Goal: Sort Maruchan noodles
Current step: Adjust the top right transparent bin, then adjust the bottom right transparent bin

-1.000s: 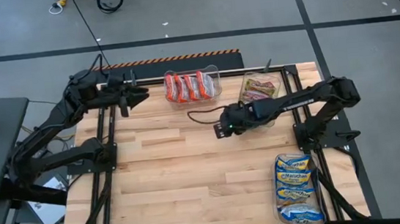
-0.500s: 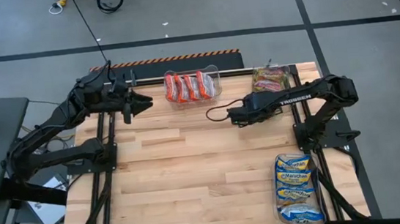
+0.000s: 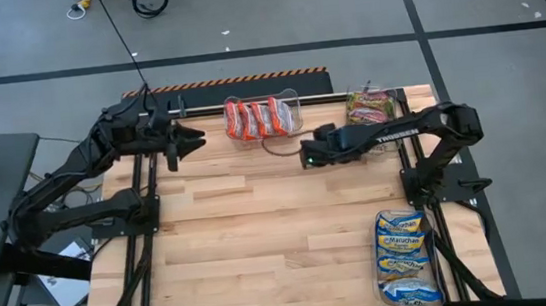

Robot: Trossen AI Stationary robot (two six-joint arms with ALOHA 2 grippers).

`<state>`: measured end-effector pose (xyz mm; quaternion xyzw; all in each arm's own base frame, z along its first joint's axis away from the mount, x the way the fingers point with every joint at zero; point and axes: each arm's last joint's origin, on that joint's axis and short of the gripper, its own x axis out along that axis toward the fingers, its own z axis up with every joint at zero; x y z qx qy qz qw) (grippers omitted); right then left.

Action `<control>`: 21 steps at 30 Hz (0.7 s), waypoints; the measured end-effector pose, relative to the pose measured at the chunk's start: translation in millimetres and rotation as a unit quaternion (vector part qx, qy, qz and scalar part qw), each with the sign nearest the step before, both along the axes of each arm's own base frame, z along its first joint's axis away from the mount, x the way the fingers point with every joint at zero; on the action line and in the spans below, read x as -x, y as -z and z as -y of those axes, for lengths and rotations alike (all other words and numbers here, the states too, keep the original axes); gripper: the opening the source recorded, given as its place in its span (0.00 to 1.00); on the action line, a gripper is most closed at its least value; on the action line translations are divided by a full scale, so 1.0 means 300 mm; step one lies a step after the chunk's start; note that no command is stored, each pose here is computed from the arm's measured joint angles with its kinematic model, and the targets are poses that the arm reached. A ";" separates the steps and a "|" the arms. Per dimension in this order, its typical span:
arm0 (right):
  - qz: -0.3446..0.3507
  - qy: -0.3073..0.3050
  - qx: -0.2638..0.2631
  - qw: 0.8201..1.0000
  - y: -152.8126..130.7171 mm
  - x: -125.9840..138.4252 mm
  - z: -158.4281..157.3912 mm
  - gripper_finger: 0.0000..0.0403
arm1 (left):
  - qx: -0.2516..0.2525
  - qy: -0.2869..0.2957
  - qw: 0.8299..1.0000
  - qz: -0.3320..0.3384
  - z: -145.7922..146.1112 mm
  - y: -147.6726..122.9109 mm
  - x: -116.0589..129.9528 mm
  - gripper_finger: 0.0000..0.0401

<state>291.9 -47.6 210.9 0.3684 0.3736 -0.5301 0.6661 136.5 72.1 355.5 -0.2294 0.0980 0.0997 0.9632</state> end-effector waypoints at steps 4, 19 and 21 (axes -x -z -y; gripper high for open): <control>-0.046 0.046 0.005 0.998 0.040 0.018 0.063 0.42 | -0.021 -0.024 0.999 -0.014 -0.027 0.009 -0.006 0.43; -0.161 0.003 -0.084 0.983 -0.015 0.083 -0.037 0.42 | -0.087 -0.018 0.994 -0.066 -0.085 0.051 -0.056 0.43; -0.143 -0.060 -0.110 0.982 -0.048 0.052 -0.091 0.42 | -0.087 -0.018 0.994 -0.061 -0.087 0.049 -0.060 0.43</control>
